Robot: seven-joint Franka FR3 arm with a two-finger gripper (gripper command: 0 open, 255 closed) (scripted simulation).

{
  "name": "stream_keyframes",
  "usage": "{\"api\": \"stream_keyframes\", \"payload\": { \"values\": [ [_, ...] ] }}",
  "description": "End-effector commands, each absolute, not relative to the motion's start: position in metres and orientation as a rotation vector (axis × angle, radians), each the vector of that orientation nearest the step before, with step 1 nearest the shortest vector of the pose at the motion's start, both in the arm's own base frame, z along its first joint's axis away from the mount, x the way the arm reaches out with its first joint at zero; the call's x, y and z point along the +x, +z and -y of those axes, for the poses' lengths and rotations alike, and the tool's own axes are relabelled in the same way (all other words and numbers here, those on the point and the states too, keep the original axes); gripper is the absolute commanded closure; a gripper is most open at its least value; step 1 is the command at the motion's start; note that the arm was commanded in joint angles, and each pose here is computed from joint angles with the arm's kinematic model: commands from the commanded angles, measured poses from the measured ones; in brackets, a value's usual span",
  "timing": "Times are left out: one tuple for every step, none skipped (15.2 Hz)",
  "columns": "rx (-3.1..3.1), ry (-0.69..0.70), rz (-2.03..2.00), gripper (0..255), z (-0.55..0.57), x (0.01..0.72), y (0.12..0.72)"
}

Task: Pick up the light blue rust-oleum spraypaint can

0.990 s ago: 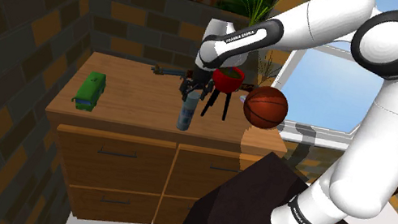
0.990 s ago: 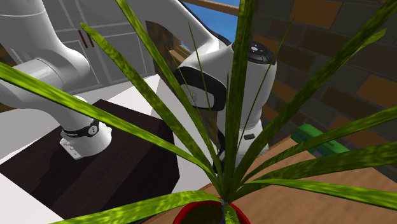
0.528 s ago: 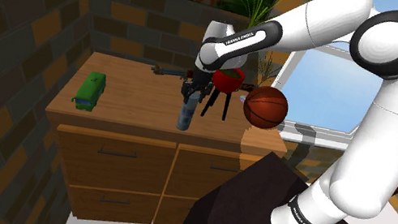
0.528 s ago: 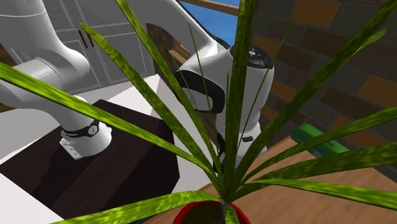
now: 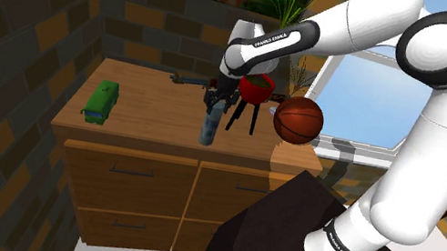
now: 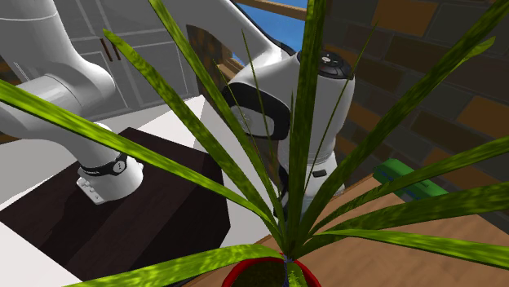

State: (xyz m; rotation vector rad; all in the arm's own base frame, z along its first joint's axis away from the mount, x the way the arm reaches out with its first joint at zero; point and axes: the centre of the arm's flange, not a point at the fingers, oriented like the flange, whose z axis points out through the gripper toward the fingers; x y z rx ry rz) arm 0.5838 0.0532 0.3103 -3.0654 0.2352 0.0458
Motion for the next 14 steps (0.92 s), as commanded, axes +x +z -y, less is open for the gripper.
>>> {"api": "stream_keyframes", "payload": {
  "values": [
    [-3.065,0.045,-0.235,255,-0.053,0.583,0.320],
    [-3.065,0.045,-0.235,255,-0.053,0.584,0.325],
    [-3.065,0.045,-0.235,255,-0.053,0.584,0.331],
    [-3.065,0.045,-0.235,255,-0.053,0.584,0.336],
    [-3.065,0.045,-0.235,255,-0.053,0.584,0.341],
    [-3.065,0.045,-0.235,255,-0.053,0.584,0.346],
    [-3.065,0.045,-0.235,255,-0.053,0.584,0.352],
    [-3.065,0.045,-0.235,255,-0.053,0.584,0.357],
    [-3.065,0.045,-0.235,255,-0.053,0.584,0.362],
    [-3.065,0.045,-0.235,255,-0.053,0.584,0.368],
    [-3.065,0.045,-0.235,255,-0.053,0.584,0.373],
    [-3.065,0.045,-0.235,255,-0.053,0.584,0.378],
    [-3.065,0.045,-0.235,255,-0.053,0.584,0.379],
    [-3.065,0.045,-0.235,255,-0.053,0.584,0.379]
  ]
}}
